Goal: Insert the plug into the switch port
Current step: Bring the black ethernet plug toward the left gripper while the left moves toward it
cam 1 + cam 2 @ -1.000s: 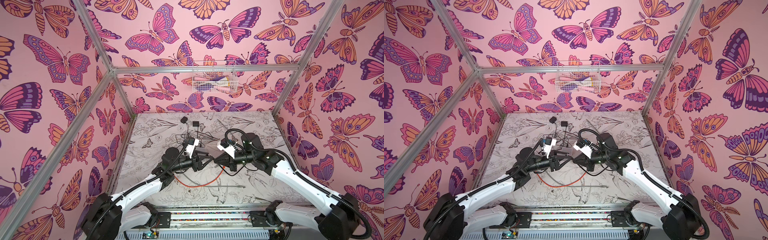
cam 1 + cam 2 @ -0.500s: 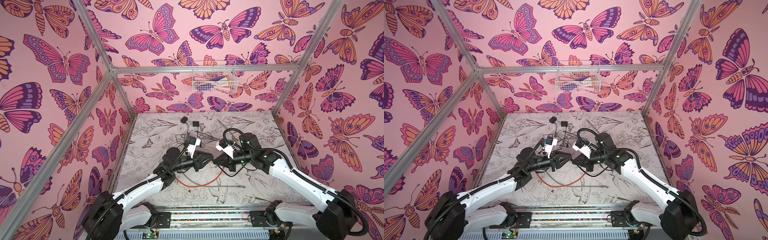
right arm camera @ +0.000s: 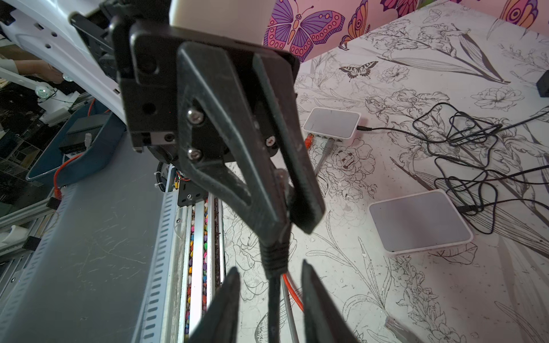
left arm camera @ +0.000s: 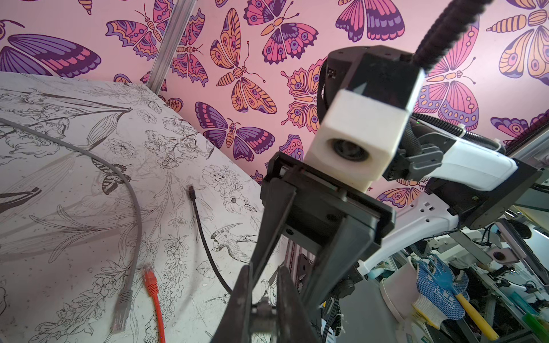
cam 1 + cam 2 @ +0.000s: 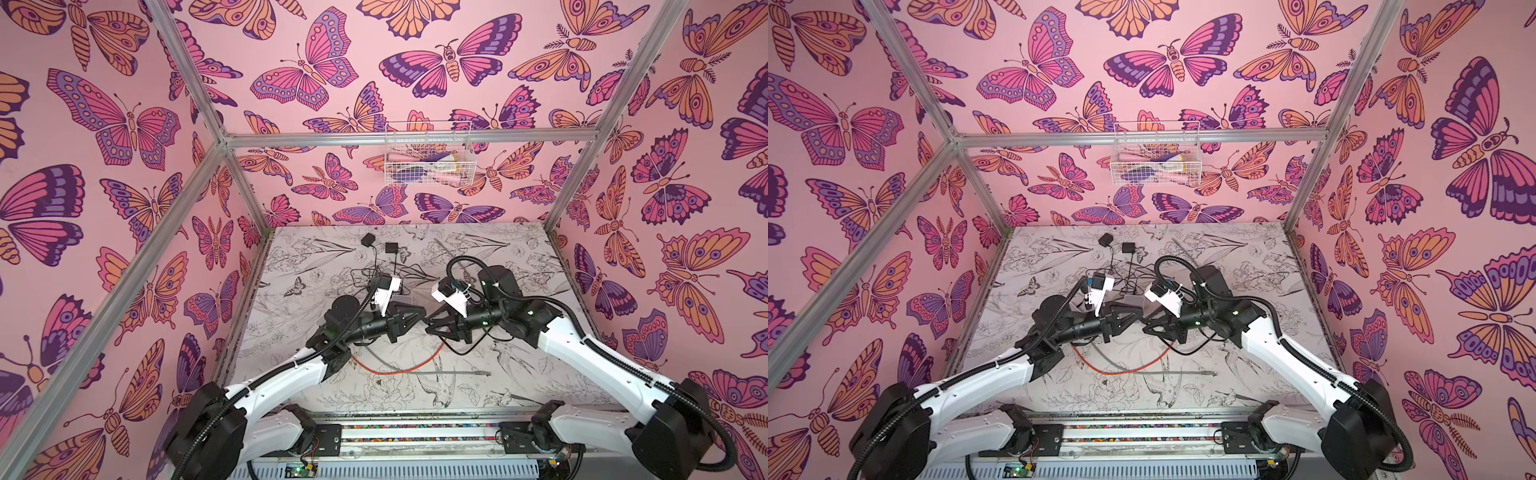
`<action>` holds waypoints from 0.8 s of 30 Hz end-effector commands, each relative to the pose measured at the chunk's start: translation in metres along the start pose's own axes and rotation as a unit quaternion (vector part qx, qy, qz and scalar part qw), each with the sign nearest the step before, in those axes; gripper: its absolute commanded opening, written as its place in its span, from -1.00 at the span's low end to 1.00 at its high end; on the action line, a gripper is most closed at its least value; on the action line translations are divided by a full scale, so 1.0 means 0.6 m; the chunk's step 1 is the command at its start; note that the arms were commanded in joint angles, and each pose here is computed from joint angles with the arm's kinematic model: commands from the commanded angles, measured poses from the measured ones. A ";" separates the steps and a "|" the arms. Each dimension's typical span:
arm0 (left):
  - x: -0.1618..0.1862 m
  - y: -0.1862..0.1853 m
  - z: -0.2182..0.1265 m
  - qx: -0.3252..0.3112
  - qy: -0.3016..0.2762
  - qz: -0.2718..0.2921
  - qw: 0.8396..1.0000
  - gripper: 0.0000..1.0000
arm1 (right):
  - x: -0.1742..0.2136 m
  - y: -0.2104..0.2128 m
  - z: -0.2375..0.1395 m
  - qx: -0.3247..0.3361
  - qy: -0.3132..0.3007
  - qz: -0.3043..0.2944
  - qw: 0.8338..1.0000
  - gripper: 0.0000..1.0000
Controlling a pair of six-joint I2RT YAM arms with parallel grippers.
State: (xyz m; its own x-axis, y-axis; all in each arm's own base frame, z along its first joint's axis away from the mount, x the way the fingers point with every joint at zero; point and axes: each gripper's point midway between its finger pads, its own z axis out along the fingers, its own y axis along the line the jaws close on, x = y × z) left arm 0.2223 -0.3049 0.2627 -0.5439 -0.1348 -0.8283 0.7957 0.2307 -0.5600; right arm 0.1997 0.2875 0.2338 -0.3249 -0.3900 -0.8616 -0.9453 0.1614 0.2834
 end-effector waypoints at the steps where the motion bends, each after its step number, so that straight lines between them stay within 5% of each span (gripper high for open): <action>1: -0.005 -0.019 -0.006 0.019 -0.008 0.029 0.999 -1.00 | -0.019 0.028 -0.020 -0.023 -0.013 -0.020 0.999 -0.09; 24: -0.014 -0.055 -0.006 0.074 -0.004 0.045 0.996 -1.00 | -0.015 0.030 -0.027 -0.075 0.003 0.018 0.997 -0.31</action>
State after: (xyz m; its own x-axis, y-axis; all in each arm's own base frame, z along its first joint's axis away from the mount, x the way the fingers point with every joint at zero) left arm 0.2062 -0.3071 0.2695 -0.5189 -0.1017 -0.8488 0.8352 0.1510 -0.5287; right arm 0.1879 0.2787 0.2429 -0.3972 -0.4030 -0.8246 -0.9125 0.0778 0.4015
